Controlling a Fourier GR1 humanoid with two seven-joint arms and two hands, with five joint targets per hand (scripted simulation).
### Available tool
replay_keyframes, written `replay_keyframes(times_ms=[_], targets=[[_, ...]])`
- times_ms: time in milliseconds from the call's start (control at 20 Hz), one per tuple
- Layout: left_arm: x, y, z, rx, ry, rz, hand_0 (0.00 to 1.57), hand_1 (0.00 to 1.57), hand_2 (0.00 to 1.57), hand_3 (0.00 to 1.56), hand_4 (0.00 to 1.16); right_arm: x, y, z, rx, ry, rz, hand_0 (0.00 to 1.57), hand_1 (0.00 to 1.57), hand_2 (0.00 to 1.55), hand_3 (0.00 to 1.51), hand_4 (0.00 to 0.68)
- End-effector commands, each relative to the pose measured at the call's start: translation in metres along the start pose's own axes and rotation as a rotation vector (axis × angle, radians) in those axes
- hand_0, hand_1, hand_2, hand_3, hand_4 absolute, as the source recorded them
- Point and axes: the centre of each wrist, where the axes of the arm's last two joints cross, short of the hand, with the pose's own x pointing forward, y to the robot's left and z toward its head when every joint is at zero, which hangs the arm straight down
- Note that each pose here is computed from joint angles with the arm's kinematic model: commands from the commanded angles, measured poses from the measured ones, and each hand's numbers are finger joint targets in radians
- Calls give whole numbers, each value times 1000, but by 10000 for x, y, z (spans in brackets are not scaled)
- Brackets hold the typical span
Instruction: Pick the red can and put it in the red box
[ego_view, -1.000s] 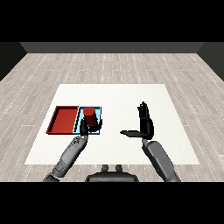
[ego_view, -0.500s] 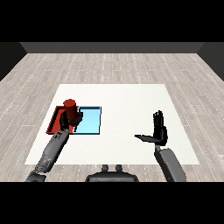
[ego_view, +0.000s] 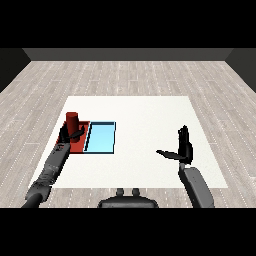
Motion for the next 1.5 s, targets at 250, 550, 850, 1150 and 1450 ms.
replay_keyframes(times_ms=[250, 550, 850, 1150, 1450], targets=[[-309, -241, 66, -18, 285, -186, 738, 738, 732, 737, 812, -235, -10, -45, -24, 39, -21, 0, 0, 0, 0, 0], [-551, -48, 138, -2, 483, -177, 683, 683, 691, 124, 775, -332, 10, -238, -9, 31, -12, 0, 0, 0, 0, 0], [-715, 211, 165, -60, 556, -159, 0, 0, 0, 0, 649, -309, 71, -243, -18, 13, -41, 0, 0, 0, 0, 0], [-532, 449, -62, -56, 558, -198, 0, 0, 0, 0, 0, -354, -57, -191, -38, 6, -52, 0, 0, 0, 0, 0], [-502, 278, -19, 47, 325, -41, 0, 0, 0, 0, 0, -288, 38, -166, -6, -25, -77, 0, 0, 0, 0, 0]])
